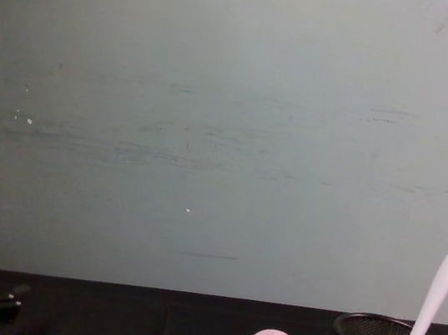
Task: Use the one hand to pick up the spoon and stir the clear water in the bowl.
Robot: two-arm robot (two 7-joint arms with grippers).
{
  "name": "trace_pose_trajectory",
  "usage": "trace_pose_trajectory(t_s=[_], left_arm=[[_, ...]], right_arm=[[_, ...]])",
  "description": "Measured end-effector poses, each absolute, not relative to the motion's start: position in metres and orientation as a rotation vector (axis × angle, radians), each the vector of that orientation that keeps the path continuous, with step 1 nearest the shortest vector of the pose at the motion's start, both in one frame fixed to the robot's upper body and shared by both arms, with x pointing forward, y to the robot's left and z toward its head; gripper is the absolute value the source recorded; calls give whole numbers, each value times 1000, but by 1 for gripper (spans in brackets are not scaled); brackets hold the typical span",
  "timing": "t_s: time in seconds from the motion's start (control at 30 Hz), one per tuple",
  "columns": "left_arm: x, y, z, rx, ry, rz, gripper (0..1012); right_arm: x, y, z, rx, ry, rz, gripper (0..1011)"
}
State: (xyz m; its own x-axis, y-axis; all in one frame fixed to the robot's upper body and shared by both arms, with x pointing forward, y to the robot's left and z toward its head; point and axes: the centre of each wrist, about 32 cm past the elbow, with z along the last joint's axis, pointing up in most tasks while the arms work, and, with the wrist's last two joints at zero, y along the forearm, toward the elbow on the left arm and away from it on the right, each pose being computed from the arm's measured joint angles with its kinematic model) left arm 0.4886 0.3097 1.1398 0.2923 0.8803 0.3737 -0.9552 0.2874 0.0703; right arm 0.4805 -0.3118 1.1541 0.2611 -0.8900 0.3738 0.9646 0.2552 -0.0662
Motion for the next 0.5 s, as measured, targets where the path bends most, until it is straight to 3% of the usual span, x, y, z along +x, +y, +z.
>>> trace_pose_trajectory(t_s=[0.2,0.5], left_arm=[[489,310,1140,304,-285,1248,1005],[489,310,1140,304,-285,1248,1005]], right_arm=[[469,-322,1167,-219,-183,-1295,1000],[468,-337,1182,9,96,-1181,1000]])
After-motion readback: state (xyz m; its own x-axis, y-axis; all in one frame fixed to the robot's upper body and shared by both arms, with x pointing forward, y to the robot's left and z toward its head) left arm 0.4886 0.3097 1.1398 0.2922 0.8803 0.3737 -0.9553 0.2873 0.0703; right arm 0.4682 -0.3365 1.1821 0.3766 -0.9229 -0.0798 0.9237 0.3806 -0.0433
